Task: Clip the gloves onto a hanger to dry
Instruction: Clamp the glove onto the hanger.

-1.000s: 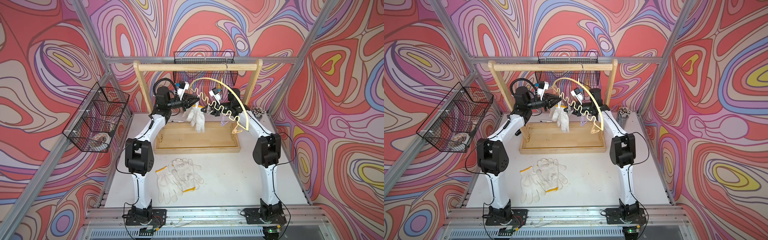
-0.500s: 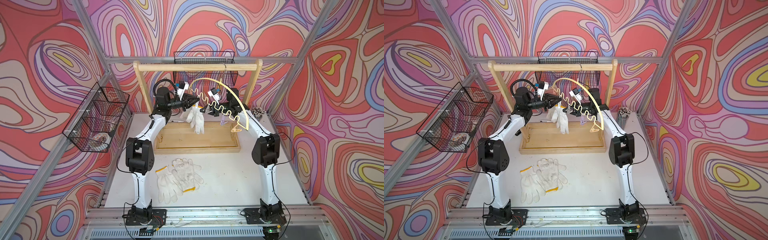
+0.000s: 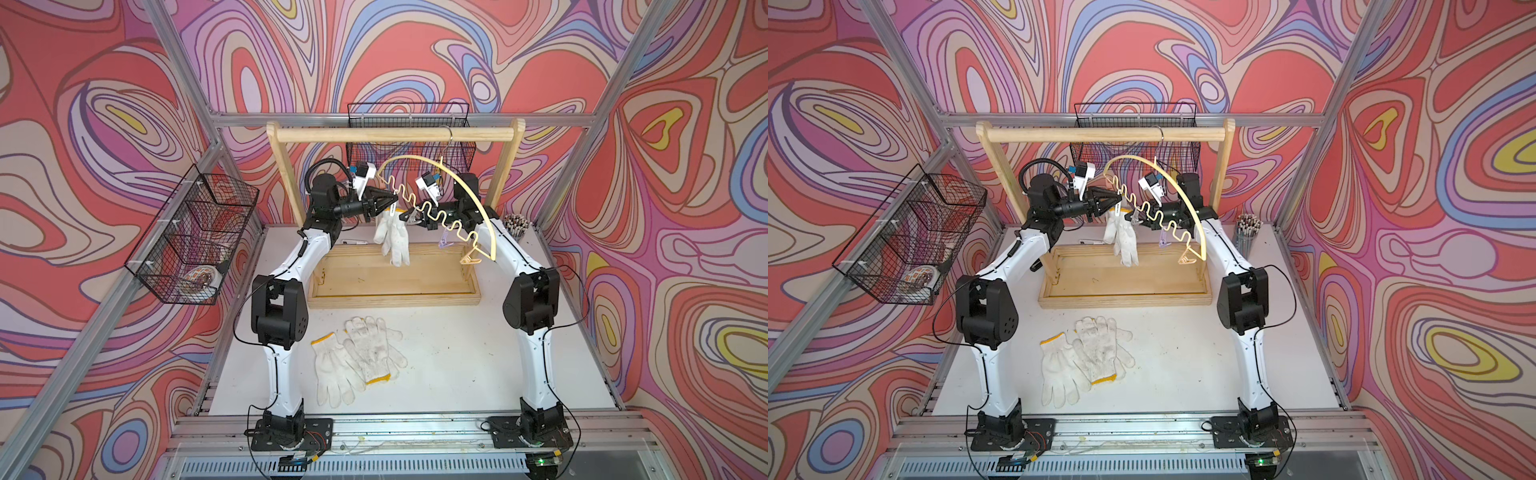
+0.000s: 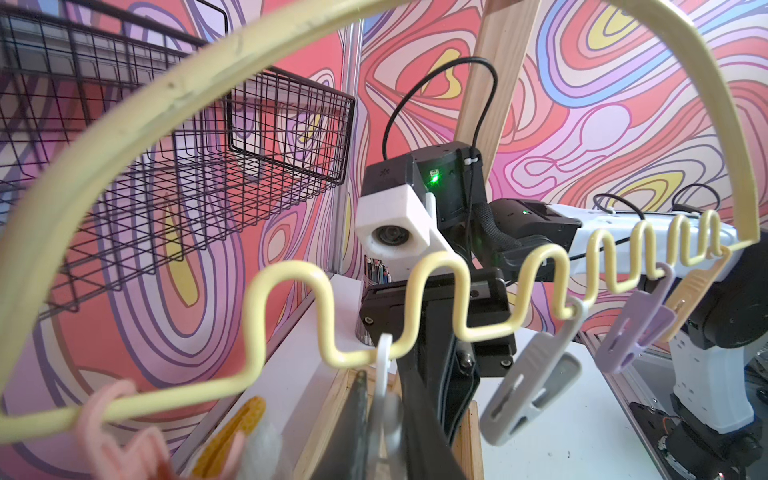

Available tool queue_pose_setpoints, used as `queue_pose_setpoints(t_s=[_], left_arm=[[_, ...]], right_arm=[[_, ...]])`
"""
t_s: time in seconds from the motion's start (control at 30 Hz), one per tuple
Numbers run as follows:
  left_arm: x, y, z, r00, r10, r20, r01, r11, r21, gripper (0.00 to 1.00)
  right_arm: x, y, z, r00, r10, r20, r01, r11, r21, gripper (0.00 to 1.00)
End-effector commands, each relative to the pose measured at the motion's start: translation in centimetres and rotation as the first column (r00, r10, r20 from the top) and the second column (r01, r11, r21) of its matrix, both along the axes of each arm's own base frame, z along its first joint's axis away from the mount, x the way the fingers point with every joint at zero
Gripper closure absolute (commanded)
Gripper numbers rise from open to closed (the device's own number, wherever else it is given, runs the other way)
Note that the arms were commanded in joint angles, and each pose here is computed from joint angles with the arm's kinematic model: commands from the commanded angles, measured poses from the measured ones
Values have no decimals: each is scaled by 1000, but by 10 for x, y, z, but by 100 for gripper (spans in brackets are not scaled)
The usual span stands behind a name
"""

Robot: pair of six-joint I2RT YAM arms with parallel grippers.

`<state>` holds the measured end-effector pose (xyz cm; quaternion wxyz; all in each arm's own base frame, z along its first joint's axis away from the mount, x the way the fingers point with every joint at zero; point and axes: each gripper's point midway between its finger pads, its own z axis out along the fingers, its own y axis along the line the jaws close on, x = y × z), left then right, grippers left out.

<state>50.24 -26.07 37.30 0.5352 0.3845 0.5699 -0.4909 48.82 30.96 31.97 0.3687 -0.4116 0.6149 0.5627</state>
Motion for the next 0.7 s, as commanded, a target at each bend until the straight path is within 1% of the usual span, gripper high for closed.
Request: queue_pose_setpoints(t_s=[0.0, 0.2, 0.67], left_arm=[[2, 3, -6, 1000, -17, 0, 17, 1000, -3, 100], [4, 4, -3, 1000, -16, -2, 16, 1000, -17, 100], [9, 5, 3, 1000, 5, 12, -5, 999, -38, 100]], right_arm=[[4, 4, 5, 999, 11, 32, -11, 1000, 16, 100], [3, 5, 6, 999, 19, 31, -19, 1000, 20, 100], [-3, 17, -6, 999, 53, -5, -53, 998, 14, 100]])
